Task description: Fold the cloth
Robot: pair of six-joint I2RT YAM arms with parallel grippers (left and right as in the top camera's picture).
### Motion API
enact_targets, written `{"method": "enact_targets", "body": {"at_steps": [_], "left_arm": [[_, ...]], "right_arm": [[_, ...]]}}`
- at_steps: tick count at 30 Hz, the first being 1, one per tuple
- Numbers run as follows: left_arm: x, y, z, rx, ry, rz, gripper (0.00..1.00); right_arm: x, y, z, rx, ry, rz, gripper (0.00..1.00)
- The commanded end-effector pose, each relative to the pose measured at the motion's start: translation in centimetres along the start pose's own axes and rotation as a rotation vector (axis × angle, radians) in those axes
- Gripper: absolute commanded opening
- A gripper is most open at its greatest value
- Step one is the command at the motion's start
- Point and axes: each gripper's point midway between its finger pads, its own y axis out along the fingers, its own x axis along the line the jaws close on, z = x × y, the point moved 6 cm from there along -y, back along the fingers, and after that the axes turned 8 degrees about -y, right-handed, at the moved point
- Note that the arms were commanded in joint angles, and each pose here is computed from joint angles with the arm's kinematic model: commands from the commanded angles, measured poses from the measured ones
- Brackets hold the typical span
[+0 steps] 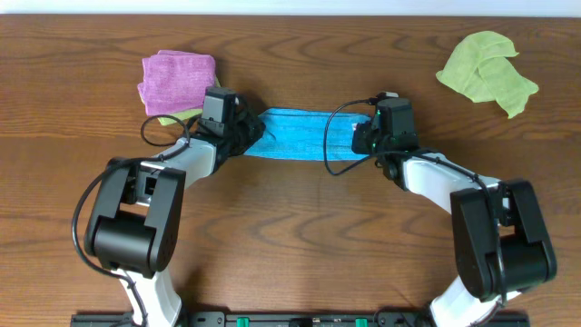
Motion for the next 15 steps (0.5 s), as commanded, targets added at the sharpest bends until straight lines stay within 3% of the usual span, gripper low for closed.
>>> {"method": "enact_targets", "body": {"at_steps": [1,5,7,11,15], "left_arm": [[0.4,0.6,-1.0,-0.037,-0.017,-0.016,0.06],[0.4,0.6,-1.3,-0.06,-0.012,-0.022,0.07],[0.5,0.6,-1.4,-0.067,-0.011,-0.025,0.11],[0.3,0.5,-1.6,-0.081,-0.007,-0.017,0.32],[-0.3,0.3,-2.1,-0.079,-0.003,0.028,0.54]], "right_arm": [[-0.6,0.1,-0.7,-0.023,-0.031,0.081,0.01],[-0.6,0.1,-0.7,-0.022,-0.059,0.081,0.01],[-0.6,0.1,-0.7,-0.023,-0.06,0.081,0.07],[-0.6,0.1,-0.9,-0.035,-0.06,0.079,0.36],[-0.6,0.0,-1.0,-0.039,-0.059,0.078,0.43]]}}
